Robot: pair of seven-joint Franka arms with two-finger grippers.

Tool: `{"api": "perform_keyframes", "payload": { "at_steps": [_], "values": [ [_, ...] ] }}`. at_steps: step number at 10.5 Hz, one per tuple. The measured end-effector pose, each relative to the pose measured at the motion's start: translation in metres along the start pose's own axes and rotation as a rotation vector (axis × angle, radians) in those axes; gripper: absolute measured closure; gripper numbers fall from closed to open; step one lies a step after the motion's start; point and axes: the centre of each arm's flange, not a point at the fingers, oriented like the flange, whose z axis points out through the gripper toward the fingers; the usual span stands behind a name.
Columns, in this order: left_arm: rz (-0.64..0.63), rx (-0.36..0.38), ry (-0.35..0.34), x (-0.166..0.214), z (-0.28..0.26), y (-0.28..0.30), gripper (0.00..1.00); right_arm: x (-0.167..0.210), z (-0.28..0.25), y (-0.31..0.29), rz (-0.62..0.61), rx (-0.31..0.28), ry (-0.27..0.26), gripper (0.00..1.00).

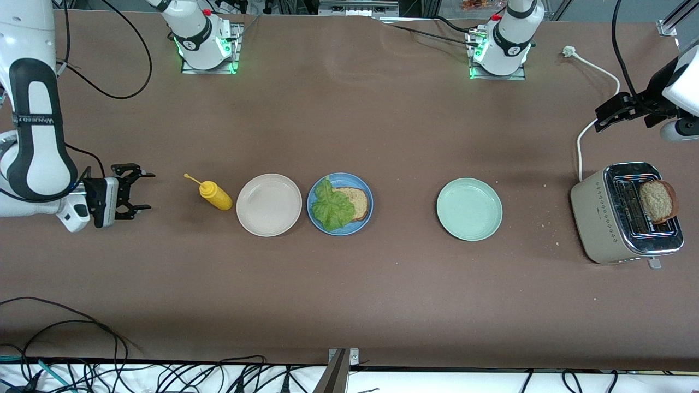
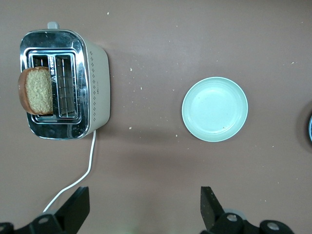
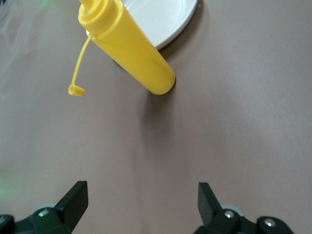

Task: Make sandwich in blue plate with both arms
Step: 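Move the right gripper back and grasp the yellow squeeze bottle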

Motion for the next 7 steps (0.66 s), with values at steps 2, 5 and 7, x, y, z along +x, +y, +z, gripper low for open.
{"api": "perform_keyframes", "payload": {
  "at_steps": [2,5,7],
  "values": [
    [0.0,0.0,0.0,0.0,0.0,0.0,0.0,-0.009,0.022,0.013,-0.112,0.004,0.088,0.0],
    [0.0,0.0,0.0,0.0,0.0,0.0,0.0,-0.007,0.049,0.021,-0.259,0.021,0.223,0.0],
    [0.0,0.0,0.0,0.0,0.0,0.0,0.0,-0.002,0.056,0.021,-0.36,0.03,0.285,0.0]
  ]
}}
